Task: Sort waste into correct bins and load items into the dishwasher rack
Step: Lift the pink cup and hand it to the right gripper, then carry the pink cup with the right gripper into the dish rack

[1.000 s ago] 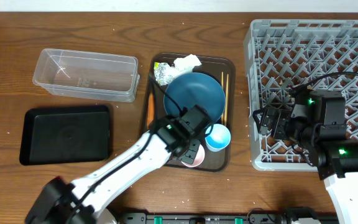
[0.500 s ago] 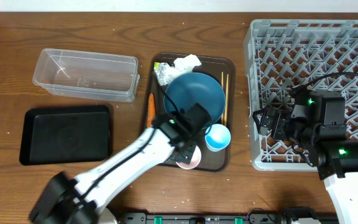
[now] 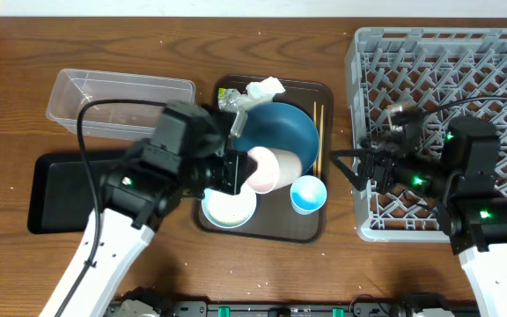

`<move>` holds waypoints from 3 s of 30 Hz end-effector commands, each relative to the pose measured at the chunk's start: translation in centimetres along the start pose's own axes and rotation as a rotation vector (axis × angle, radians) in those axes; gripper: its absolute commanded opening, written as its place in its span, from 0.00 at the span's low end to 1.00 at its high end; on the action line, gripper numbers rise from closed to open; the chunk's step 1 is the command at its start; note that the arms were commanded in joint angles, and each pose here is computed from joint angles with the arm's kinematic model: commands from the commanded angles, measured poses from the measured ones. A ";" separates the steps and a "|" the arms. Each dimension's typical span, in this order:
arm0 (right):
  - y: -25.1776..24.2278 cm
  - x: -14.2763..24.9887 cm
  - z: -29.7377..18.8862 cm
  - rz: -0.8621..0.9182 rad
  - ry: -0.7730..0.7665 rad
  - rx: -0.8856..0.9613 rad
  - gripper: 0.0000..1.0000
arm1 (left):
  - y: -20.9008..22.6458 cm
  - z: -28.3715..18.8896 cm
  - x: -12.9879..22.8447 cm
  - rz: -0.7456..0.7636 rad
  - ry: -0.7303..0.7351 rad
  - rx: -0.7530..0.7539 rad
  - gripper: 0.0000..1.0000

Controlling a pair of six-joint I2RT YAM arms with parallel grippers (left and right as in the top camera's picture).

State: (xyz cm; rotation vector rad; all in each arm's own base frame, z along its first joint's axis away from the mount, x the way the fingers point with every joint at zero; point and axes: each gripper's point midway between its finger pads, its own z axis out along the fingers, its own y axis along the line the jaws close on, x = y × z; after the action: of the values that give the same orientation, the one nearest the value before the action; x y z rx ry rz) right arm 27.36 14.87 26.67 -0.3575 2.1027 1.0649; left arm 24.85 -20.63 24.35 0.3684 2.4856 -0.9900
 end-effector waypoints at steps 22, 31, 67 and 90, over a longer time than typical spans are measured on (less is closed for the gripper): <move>13.4 1.2 -0.7 -0.319 0.058 -0.616 0.64 | -9.0 -3.8 -1.3 0.181 -0.002 0.593 0.11; 5.7 -0.8 -0.5 -0.180 -0.023 -0.219 0.60 | -7.5 -3.3 -2.8 0.187 -0.072 0.498 0.98; -27.6 5.8 -19.3 0.913 -0.295 1.134 0.61 | -6.1 -3.8 -3.1 0.107 -0.075 0.466 0.98; -19.3 -4.0 -16.2 0.680 -0.258 0.697 0.79 | 0.5 -0.9 -1.7 0.073 -0.055 0.020 0.98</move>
State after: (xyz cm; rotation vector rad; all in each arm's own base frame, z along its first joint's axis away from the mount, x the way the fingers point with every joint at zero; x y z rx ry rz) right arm 31.72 -13.74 21.79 1.1021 2.2125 0.4275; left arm 24.82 -21.27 27.61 0.4439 2.3342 -1.3108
